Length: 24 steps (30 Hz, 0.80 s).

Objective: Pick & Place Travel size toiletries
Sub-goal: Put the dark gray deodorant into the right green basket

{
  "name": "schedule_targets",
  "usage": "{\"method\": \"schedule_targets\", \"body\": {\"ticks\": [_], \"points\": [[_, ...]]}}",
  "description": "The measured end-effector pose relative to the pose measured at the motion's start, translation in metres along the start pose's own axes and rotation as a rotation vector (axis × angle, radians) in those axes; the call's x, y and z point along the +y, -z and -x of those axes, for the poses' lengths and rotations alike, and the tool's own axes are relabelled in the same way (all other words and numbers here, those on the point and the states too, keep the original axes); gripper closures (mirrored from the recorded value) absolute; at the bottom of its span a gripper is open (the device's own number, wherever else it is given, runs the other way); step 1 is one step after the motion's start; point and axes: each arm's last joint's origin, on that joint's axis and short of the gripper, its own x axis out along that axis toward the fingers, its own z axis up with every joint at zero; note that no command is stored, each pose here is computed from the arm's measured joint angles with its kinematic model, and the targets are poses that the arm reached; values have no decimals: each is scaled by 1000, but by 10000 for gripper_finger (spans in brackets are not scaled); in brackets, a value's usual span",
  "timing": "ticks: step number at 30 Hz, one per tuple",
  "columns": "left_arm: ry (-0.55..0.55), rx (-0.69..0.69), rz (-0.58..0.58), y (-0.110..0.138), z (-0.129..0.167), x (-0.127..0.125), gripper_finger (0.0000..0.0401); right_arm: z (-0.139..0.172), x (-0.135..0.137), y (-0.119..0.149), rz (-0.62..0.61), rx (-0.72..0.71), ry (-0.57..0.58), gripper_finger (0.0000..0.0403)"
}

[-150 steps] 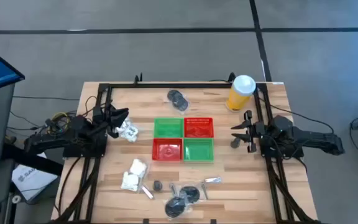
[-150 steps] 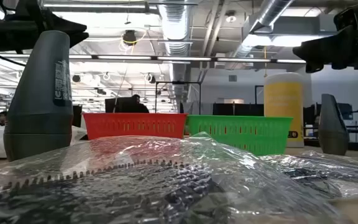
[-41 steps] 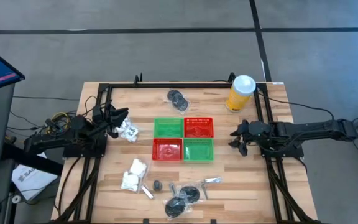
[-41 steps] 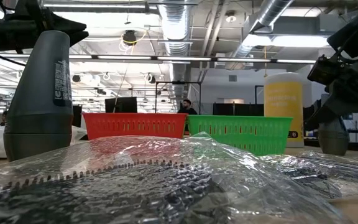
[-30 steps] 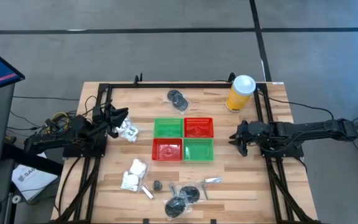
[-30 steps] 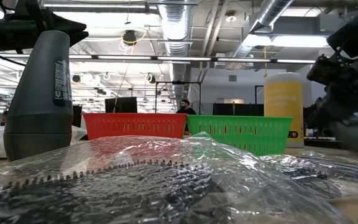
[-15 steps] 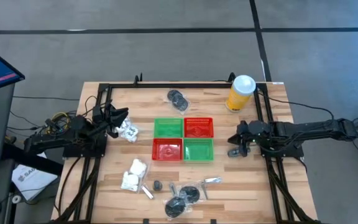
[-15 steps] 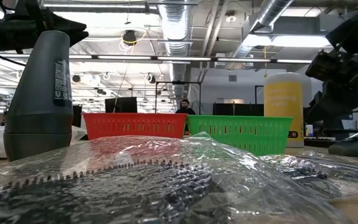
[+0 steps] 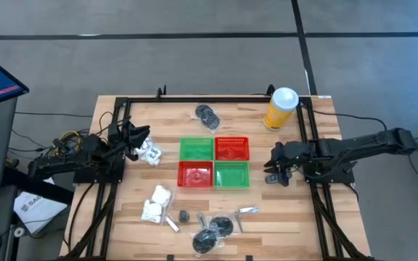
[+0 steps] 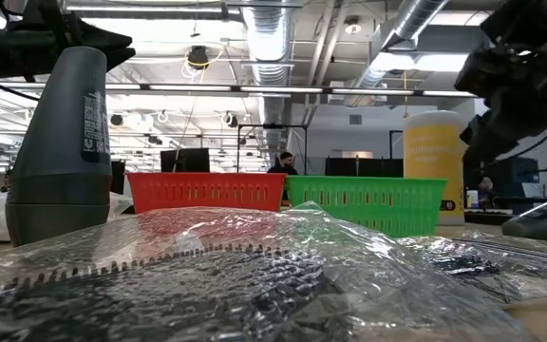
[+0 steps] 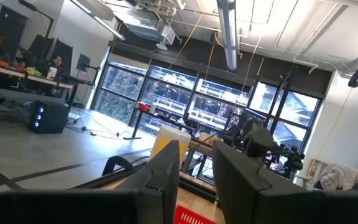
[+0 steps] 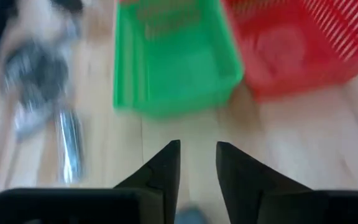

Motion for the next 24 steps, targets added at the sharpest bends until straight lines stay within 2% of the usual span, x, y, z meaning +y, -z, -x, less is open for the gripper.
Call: {"method": "schedule_targets", "body": {"ticks": [5,8,13,20,24], "points": [[0,0,0,0,0,0,314,-3,12,-17,26,114,2,306],[0,0,0,0,0,0,314,0,16,-26,28,265,39,306],[0,0,0,0,0,0,314,2,18,-37,-44,458,115,306],[-4,16,-4,2,-1,0,314,-1,18,-35,-80,663,191,304],[-10,37,-10,4,-3,0,314,-3,17,-34,-95,708,214,282]]}}
